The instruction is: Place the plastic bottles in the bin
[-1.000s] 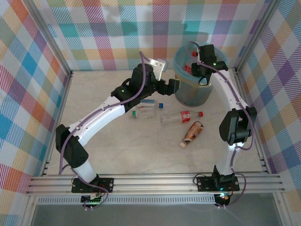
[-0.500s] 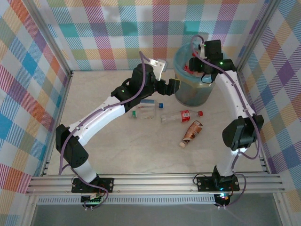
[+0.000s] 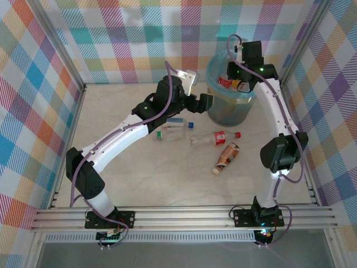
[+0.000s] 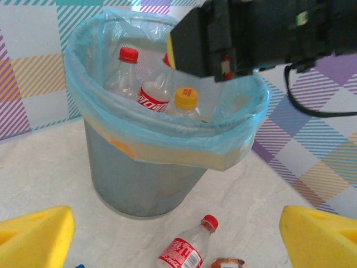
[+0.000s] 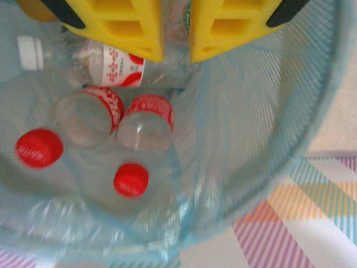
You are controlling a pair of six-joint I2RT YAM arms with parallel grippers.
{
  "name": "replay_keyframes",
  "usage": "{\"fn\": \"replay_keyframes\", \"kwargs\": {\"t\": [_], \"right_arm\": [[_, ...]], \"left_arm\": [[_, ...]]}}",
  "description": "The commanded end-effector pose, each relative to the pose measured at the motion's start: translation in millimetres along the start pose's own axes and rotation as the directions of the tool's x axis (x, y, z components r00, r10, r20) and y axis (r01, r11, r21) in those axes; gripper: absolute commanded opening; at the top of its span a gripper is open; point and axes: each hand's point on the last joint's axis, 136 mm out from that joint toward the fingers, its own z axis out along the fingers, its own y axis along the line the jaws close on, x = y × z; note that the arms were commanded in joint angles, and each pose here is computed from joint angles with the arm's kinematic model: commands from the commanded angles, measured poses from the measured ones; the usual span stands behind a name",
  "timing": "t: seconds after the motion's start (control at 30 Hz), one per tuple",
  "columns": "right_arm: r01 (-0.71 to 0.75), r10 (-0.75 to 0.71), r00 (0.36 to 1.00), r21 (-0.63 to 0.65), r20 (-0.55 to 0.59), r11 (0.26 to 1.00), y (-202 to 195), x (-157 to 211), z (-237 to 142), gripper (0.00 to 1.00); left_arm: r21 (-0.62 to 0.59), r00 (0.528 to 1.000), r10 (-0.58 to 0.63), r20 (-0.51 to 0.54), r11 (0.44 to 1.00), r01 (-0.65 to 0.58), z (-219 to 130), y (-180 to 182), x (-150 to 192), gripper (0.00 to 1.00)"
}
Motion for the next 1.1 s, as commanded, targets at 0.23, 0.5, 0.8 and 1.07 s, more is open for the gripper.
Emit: {"fn": "replay_keyframes", "kwargs": {"t": [0.23,0.5,0.8,1.07], "right_arm": [[-0.062,0.056,0.982,-0.031,-0.181,0.998,-7,56,46,0.17],[-0.071,0.063,0.993,-0.072,-0.103,0.995,3,13,23,0.19],[-0.107,0.106,0.994,-0.091,-0.014,0.99,9,-21,-23,0.27],[-0.132,0.138,0.99,-0.134,0.035,0.982,18,-33,-74,0.33]], "left_arm": [[-0.006,1.0,-0.013,-0.008,1.0,0.013,-2,8,8,0.93],[-0.021,1.0,-0.013,-0.002,1.0,0.013,-6,12,6,0.93],[-0.056,0.999,0.039,-0.022,0.998,-0.041,-13,20,11,0.92],[-0.058,0.992,0.107,-0.06,0.992,-0.111,-24,25,26,0.93]]}}
